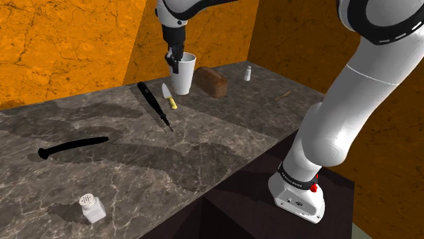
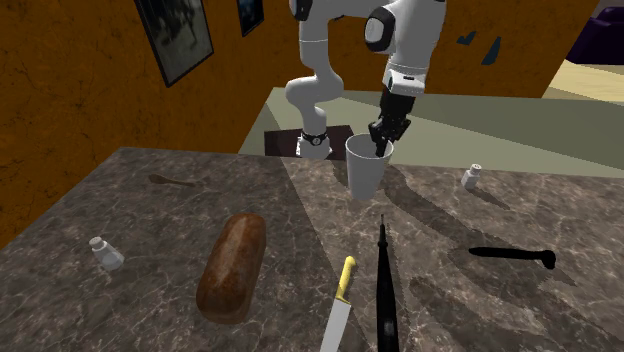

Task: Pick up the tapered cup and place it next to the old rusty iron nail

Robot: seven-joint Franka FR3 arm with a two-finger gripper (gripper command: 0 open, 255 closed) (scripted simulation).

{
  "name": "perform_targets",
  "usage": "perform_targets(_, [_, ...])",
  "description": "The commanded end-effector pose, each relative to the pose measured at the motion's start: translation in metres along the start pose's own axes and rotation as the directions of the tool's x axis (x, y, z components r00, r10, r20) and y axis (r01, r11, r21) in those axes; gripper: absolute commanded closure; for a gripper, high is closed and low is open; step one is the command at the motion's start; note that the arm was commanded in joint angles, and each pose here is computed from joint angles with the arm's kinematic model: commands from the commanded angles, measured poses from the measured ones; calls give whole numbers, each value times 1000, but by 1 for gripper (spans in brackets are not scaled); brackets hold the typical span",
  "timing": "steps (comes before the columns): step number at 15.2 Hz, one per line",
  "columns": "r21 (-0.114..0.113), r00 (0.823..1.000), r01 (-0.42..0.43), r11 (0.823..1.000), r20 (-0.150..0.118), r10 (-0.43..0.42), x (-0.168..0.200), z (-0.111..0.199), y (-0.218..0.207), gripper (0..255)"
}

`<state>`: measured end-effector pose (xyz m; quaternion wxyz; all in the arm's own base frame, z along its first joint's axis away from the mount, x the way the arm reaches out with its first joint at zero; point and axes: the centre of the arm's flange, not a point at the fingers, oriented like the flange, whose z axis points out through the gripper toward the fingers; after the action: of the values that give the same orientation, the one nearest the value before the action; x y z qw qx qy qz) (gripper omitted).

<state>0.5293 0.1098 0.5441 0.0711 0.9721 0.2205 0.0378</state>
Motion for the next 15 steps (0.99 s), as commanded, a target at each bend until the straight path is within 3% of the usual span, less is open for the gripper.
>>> perform_targets(1, [0,1000,-1,1000,0,1,17,2,-18,255])
perform_targets(15, [0,1000,-1,1000,0,1,146,21,-150,255])
